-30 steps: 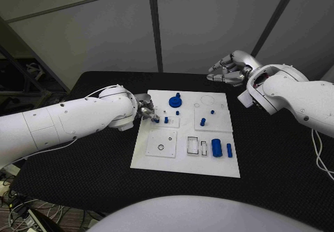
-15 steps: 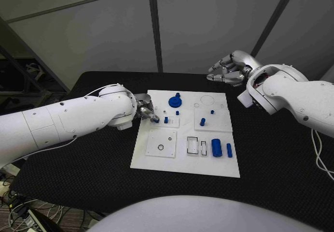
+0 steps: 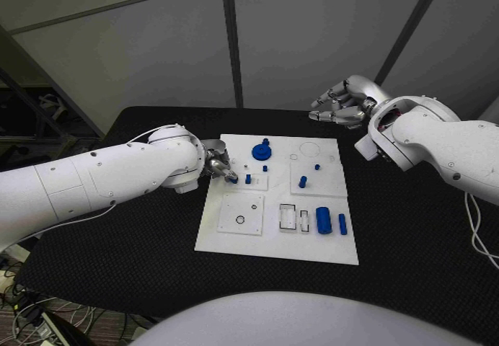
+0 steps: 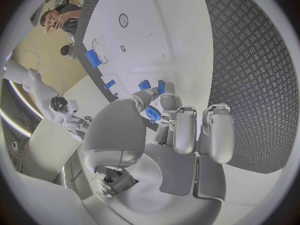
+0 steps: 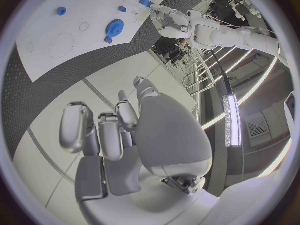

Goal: Assemble the parts on the task board

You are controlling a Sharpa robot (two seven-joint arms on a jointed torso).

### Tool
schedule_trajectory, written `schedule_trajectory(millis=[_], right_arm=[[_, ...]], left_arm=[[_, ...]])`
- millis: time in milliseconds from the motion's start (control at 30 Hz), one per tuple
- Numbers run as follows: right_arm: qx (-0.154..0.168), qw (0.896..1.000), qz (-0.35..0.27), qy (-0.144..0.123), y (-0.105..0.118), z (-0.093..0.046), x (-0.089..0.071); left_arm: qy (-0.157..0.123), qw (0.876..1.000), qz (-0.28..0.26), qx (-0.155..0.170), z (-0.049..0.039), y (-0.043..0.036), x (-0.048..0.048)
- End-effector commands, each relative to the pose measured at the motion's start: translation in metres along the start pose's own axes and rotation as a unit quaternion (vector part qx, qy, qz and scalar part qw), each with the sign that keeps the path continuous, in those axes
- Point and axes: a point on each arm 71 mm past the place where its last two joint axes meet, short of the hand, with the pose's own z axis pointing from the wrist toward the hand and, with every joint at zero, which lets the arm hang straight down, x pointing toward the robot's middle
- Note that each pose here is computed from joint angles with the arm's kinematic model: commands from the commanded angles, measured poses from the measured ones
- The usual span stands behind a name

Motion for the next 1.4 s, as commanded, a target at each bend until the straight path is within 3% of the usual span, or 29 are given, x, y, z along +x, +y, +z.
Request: schedule_trajectory(millis=[33,467,967,1400], right_arm=[[-0.004,1.0,-0.002,0.002,0.002,0.0,0.0],[-0.003,1.0,-0.002,0.002,0.002,0.001,0.0],[-0.003,1.0,-0.002,0.005,0.002,0.001,0.001],[-0.003,1.0,-0.002,0.003,0.001,0.0,0.0]], left_arm=[[0.029,0.999,0.018,-0.008,0.0034,0.0014,0.0087],[0.044,0.998,0.029,-0.02,0.0136,0.0008,0.0033],[0.057,0.997,0.037,-0.023,0.0168,-0.0003,0.0026],[0.02,0.999,0.016,-0.025,0.0168,0.0036,-0.0047]])
